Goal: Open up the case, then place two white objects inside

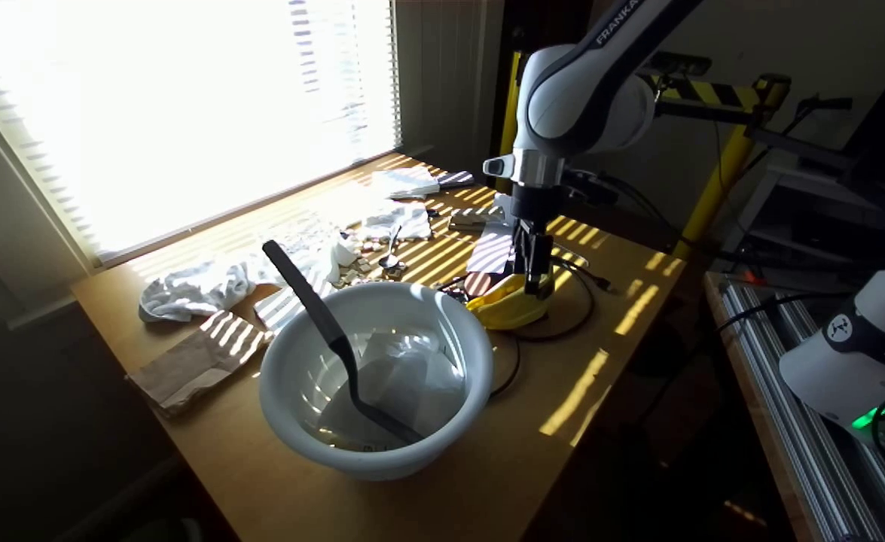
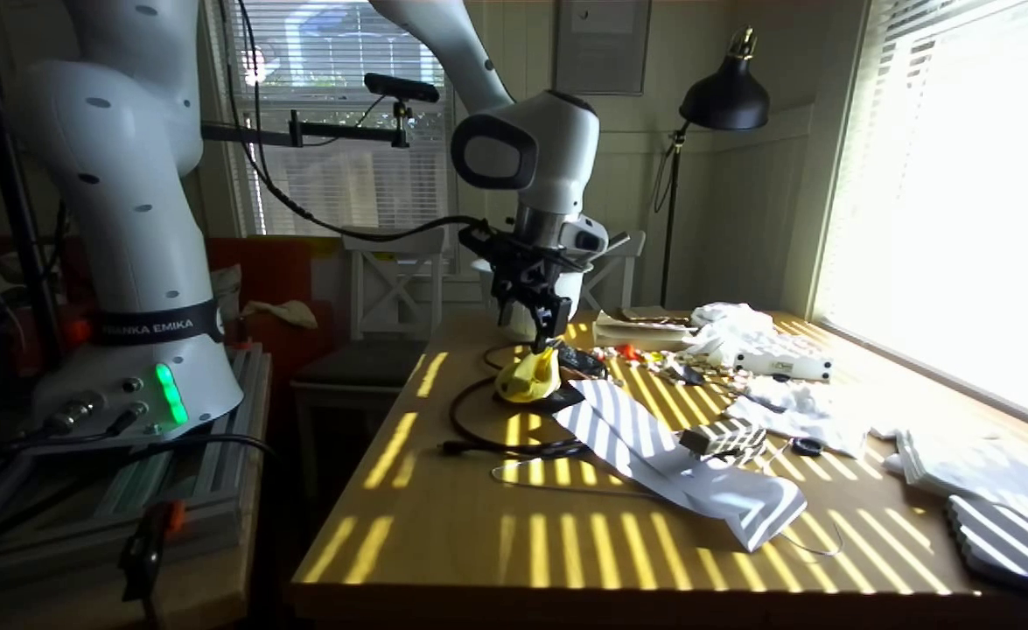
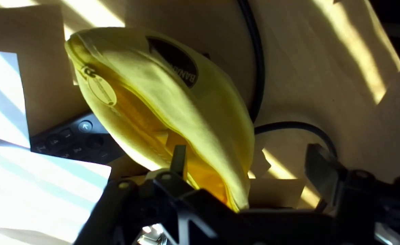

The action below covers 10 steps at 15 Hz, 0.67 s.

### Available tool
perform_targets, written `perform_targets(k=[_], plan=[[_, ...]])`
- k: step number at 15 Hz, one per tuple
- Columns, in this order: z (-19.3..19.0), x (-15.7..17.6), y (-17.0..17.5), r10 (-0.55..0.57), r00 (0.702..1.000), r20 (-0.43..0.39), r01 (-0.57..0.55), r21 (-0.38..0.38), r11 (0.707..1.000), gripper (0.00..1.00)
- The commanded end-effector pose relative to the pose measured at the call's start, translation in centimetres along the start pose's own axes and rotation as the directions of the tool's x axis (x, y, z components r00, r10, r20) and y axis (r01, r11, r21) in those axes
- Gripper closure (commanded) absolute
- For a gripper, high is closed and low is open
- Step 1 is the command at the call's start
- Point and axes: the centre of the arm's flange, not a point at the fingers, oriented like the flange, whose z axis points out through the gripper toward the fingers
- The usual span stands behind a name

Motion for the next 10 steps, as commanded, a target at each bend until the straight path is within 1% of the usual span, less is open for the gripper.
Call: perform_targets(k=[1, 4, 6, 7, 8, 9, 10], plan=[[1.2, 2.4, 1.8, 0.021, 0.999, -0.043, -0.018, 0.082, 0.997, 0.41], [0.5, 3.1, 2.2, 0.003, 0.995, -0.098, 0.018, 0.216, 0.976, 0.62], [-0.1, 3.1, 2.5, -0.008, 0.992, -0.125, 0.046, 0.304, 0.952, 0.76], [0.0, 2.6, 1.4, 0.000, 0.995, -0.096, 0.021, 0.224, 0.974, 0.83], [-0.3, 2.6, 1.7, -0.001, 0.995, -0.104, 0.025, 0.233, 0.972, 0.66], [-0.3, 2.6, 1.9, 0.002, 0.995, -0.104, 0.022, 0.231, 0.973, 0.72], [-0.3, 2.6, 1.8, 0.001, 0.995, -0.103, 0.023, 0.232, 0.973, 0.80]])
